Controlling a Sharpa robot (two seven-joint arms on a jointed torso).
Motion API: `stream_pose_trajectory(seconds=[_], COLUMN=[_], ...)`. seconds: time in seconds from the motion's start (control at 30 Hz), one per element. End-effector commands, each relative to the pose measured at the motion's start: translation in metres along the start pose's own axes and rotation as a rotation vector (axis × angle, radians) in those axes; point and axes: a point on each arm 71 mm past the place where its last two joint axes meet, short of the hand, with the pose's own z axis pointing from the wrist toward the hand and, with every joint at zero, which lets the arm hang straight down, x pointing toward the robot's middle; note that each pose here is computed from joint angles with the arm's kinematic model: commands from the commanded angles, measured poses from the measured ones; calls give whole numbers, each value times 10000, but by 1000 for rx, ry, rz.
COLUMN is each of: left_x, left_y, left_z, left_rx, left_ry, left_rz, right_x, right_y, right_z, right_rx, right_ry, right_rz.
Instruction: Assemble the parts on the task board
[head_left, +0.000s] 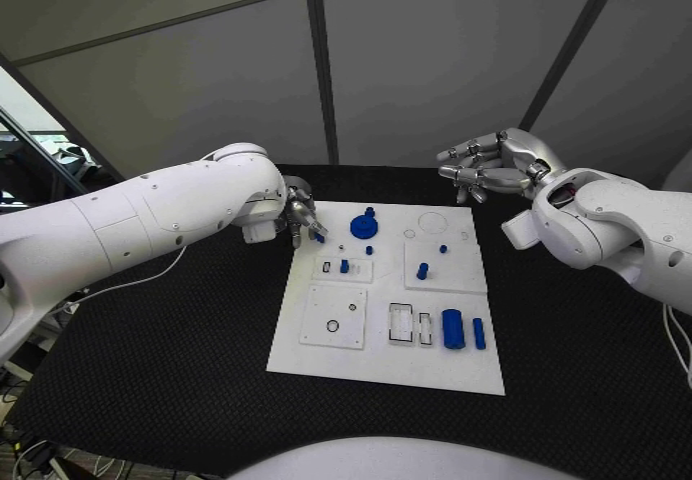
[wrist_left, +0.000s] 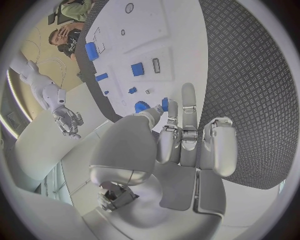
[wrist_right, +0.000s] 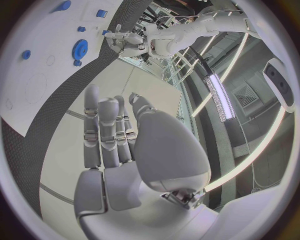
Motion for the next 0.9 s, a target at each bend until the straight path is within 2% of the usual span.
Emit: stream_pose_trajectory(seconds=[0.03, 0.23, 0.4, 0.7, 0.9], left_x=[1, 98, 218, 375, 433], left_y=[-35, -28, -20, 5, 12], left_z=[-74, -198, -253, -241, -232], left_rx=[34, 60, 75, 72, 70], left_ry=[-48, -76, -86, -60, -44], left_rz=[-54, -51, -8, 49, 61], right_x=[-6, -13, -15, -16, -20], right_y=[19, 15, 14, 13, 11], right_z=[0, -3, -2, -4, -6], right_rx=[-14, -13, -13, -13, -12], right_ry=[5, 3, 3, 3, 2], right_rz=[-1, -1, -1, -1, -2])
